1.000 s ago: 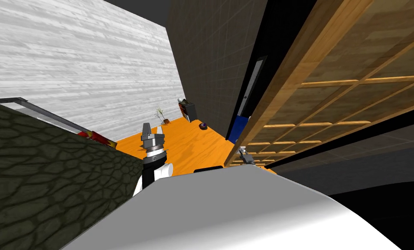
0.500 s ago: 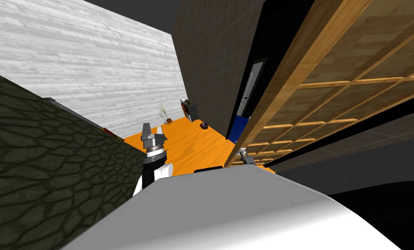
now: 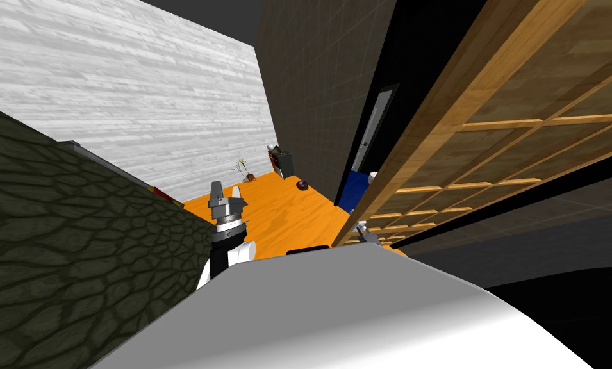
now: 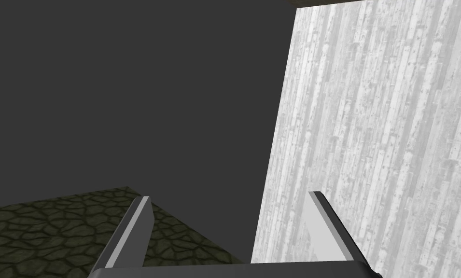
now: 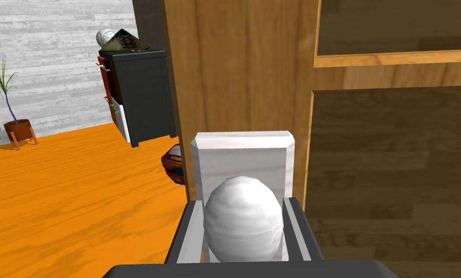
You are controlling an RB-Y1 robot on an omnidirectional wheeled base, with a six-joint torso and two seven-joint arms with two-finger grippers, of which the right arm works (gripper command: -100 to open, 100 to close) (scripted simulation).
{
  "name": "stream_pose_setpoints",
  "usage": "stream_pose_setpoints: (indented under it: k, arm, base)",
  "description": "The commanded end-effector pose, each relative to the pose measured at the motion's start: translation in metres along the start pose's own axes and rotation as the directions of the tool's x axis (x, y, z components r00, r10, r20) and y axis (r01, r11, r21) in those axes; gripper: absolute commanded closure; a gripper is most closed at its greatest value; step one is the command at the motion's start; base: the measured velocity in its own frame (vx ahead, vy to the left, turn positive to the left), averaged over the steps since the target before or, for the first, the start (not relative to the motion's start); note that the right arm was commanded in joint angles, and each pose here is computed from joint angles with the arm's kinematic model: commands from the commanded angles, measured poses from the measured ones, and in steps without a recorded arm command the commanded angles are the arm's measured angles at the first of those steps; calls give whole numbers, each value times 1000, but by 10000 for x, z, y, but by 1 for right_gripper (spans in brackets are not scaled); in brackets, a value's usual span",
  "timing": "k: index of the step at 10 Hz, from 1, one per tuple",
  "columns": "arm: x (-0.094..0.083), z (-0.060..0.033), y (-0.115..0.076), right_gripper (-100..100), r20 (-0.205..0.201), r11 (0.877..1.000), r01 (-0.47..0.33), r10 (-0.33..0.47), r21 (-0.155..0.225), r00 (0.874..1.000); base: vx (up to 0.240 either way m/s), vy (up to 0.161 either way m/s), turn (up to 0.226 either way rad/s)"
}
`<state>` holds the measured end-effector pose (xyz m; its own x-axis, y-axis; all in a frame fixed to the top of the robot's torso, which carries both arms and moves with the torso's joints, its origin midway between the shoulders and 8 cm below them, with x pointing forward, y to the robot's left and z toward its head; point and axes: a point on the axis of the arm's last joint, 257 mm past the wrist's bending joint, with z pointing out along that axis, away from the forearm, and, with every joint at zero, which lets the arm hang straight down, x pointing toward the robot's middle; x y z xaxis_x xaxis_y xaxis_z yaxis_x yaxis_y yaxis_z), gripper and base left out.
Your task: Pull the door open
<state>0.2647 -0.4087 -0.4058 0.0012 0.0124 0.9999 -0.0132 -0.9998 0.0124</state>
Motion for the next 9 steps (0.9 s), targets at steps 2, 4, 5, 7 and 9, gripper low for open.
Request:
stream_pose_setpoints:
  k: [2,4,5,7,9]
  arm:
    - [-16,-197,-36,100,0,1000,-4,4,26,1000]
    - [-16,-266,-34,100,-1,999,-4,4,34,1000]
    - [-17,-336,-33,100,-1,999,-4,4,42,1000]
    - [-13,-407,-32,100,-2,999,-4,4,52,1000]
    - [-9,-478,-32,100,-3,998,-4,4,61,1000]
  base:
    - [-3,4,28]
    - [-4,1,12]
    - [-14,6,32]
    - [-9,-2,17]
    - [-11,-5,14]
